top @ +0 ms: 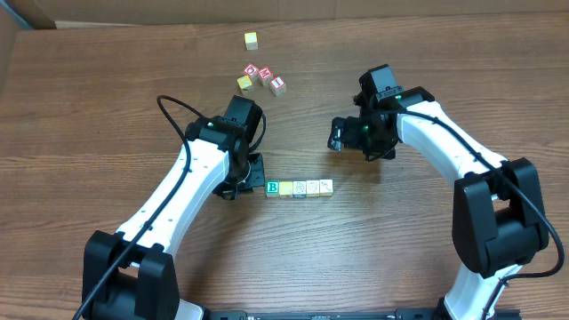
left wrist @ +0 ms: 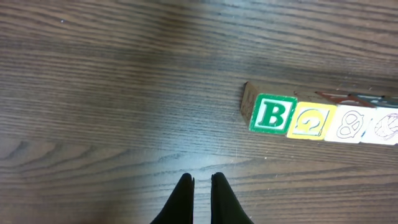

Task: Flip 5 blocks
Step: 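Lower the right gripper against the row's right end block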

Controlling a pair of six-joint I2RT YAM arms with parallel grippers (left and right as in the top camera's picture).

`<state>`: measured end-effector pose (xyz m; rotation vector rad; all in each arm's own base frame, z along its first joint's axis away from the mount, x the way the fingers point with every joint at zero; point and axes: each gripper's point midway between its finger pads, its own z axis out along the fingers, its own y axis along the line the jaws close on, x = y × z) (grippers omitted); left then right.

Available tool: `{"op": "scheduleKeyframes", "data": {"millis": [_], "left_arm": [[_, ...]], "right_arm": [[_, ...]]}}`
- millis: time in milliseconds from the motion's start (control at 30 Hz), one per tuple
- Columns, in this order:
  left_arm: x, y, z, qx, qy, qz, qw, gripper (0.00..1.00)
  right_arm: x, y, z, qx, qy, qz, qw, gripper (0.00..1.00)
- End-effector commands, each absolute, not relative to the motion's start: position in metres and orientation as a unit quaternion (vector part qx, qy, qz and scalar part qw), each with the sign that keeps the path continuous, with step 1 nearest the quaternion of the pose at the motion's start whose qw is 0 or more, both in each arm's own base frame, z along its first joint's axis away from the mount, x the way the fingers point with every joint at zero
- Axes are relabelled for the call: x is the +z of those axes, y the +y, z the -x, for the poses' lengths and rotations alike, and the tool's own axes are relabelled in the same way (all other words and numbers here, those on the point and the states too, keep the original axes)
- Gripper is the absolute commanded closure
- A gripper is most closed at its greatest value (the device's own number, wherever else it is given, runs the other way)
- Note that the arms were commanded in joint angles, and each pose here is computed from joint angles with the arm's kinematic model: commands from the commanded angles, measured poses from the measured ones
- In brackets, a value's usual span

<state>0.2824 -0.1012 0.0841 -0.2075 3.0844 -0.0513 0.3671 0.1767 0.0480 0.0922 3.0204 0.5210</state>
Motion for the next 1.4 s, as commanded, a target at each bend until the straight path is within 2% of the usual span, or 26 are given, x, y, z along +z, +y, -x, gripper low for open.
{"op": "scheduleKeyframes", "data": {"millis": [0,33,67,100,267,367,467,567,700,900,1200,1367], "left_arm": [[0.088,-0.099,-0.283,-0.016,0.997,0.072,0.033,0.96],[0.09,-0.099,-0.282,-0.017,0.997,0.072,0.035,0.96],[0.093,-0.097,-0.283,-0.016,0.996,0.072,0.041,0.96],[0.096,-0.096,-0.284,-0.015,0.996,0.073,0.049,0.96],[0.124,-0.095,-0.289,-0.029,0.991,0.074,0.104,0.96],[0.138,-0.094,-0.287,-0.038,0.989,0.074,0.125,0.96],[0.142,-0.094,-0.285,-0.04,0.988,0.074,0.129,0.96],[0.139,-0.093,-0.284,-0.037,0.989,0.074,0.124,0.96],[0.134,-0.087,-0.282,-0.022,0.989,0.075,0.122,0.96],[0.113,-0.082,-0.279,-0.006,0.99,0.077,0.12,0.96],[0.082,-0.096,-0.283,-0.032,0.993,0.071,0.09,0.96],[0.065,-0.097,-0.292,-0.036,0.993,0.078,0.078,0.96]], "right_arm": [[0.06,0.182,-0.363,0.194,0.98,-0.018,0.031,0.03],[0.066,0.182,-0.363,0.2,0.979,-0.014,0.03,0.3],[0.072,0.182,-0.363,0.203,0.979,-0.005,0.031,0.8],[0.079,0.183,-0.363,0.206,0.978,0.005,0.037,0.94],[0.138,0.179,-0.354,0.209,0.974,0.015,0.09,0.96],[0.164,0.162,-0.336,0.167,0.98,-0.016,0.109,0.96],[0.177,0.145,-0.316,0.113,0.985,-0.054,0.119,0.96],[0.18,0.146,-0.3,0.099,0.988,-0.049,0.108,0.96],[0.17,0.147,-0.29,0.096,0.989,-0.068,0.086,0.96],[0.125,0.147,-0.284,0.097,0.987,-0.108,0.064,0.96],[0.073,0.152,-0.292,0.122,0.974,-0.171,0.083,0.96],[0.062,0.159,-0.293,0.133,0.969,-0.189,0.09,0.96]]}}
